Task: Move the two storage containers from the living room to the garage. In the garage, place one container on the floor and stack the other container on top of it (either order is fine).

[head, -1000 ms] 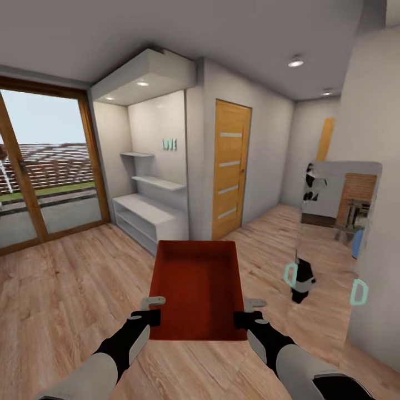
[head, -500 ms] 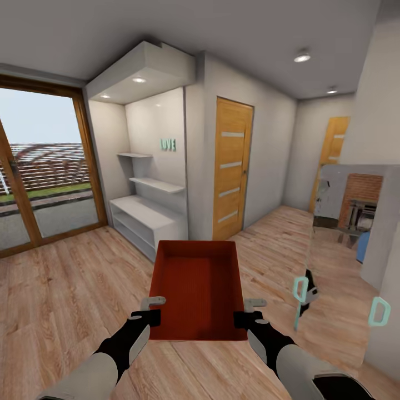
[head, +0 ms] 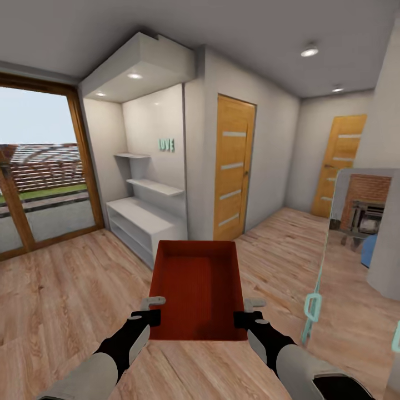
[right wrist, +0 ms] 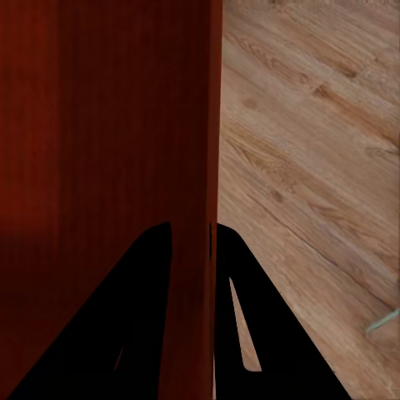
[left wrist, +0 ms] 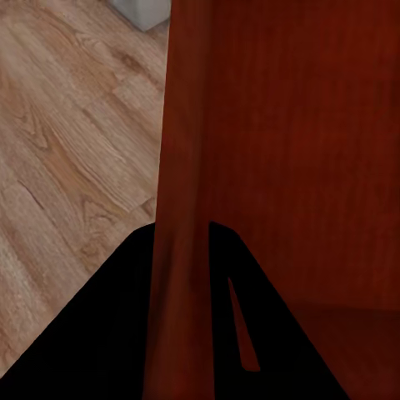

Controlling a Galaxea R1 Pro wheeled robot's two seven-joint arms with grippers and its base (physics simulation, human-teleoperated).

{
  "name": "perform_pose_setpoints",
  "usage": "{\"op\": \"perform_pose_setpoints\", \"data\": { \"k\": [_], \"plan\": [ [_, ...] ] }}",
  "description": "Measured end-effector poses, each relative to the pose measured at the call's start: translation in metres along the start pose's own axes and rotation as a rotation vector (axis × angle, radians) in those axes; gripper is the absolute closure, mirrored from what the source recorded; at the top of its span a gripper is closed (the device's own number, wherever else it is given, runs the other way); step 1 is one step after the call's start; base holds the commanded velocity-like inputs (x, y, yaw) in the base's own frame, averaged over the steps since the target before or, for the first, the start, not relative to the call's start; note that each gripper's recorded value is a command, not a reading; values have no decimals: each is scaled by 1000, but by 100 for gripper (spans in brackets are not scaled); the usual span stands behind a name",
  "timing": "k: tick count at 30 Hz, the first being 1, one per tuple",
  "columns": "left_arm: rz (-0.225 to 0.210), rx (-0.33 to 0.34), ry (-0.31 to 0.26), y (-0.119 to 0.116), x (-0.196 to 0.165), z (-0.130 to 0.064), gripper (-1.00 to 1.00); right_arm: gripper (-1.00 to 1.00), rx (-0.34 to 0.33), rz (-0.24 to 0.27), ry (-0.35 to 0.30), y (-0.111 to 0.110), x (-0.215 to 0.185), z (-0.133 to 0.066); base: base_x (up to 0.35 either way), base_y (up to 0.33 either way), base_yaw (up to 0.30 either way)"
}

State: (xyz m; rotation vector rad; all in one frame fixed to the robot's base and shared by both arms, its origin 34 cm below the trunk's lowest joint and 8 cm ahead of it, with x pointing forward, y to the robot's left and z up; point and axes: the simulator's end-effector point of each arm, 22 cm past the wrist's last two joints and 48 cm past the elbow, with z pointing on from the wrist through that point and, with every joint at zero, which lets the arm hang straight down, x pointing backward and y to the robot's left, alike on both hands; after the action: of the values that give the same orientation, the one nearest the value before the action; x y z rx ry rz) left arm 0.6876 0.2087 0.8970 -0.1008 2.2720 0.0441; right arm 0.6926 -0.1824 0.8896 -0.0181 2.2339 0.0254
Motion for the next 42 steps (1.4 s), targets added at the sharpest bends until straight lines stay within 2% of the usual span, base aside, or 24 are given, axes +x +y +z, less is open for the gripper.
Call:
{"op": "perform_pose_setpoints", "data": {
  "k": [42],
  "plan": [
    [0,0,0,0,0,0,100,100,0,-1,0,0,0,0,322,0,0]
  ]
}}
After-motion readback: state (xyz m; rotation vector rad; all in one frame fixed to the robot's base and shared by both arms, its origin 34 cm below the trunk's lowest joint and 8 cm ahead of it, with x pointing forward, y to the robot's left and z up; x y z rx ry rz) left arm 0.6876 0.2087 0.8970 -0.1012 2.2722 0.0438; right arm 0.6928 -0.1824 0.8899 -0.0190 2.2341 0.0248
